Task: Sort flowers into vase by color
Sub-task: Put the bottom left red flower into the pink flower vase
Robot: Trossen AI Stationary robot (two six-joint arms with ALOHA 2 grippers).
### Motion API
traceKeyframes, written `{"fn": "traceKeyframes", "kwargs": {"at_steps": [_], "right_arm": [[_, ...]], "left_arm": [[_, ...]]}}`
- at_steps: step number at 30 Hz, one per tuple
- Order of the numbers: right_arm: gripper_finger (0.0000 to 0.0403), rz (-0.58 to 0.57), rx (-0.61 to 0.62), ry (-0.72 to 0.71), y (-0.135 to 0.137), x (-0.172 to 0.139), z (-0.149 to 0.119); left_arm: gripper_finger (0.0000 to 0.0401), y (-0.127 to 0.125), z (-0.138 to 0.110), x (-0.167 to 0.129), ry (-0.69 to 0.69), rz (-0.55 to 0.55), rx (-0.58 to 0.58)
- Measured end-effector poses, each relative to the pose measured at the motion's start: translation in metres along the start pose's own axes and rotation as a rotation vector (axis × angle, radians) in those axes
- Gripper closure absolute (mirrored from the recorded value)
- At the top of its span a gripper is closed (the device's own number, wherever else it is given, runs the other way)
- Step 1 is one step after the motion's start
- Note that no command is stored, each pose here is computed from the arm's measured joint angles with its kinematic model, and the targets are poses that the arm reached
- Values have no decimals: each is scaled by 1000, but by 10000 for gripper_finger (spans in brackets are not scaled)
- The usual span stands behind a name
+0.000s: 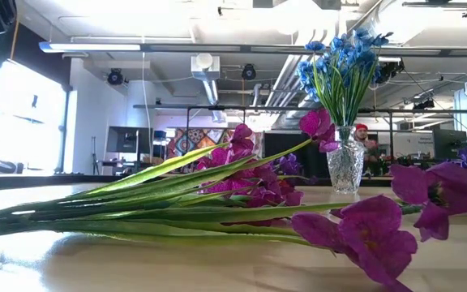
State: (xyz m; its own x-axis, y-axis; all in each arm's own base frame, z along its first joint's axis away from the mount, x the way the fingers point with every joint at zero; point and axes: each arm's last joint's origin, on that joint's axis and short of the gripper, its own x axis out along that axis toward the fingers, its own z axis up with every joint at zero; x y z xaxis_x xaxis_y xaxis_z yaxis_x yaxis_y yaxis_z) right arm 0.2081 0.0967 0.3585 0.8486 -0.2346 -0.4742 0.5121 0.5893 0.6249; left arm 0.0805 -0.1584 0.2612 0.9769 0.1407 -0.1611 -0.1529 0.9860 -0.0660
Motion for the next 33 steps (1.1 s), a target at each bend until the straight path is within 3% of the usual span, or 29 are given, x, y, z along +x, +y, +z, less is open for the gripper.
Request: {"fn": "traceKeyframes", "kwargs": {"at_steps": [7,21,29,33], "right_arm": [[144,2,-7,7,0,0,0],[144,19,-1,29,1,0,-1],[144,21,-9,30,1,0,-1],[144,22,-21,30,1,0,-1]], "left_arm": [[386,-1,-1,0,35,-32,-28],[260,16,16,-6,17,-54,-147],[247,38,38,-14,25,-149,-269],[247,49,50,-17,-28,-147,-291]]}}
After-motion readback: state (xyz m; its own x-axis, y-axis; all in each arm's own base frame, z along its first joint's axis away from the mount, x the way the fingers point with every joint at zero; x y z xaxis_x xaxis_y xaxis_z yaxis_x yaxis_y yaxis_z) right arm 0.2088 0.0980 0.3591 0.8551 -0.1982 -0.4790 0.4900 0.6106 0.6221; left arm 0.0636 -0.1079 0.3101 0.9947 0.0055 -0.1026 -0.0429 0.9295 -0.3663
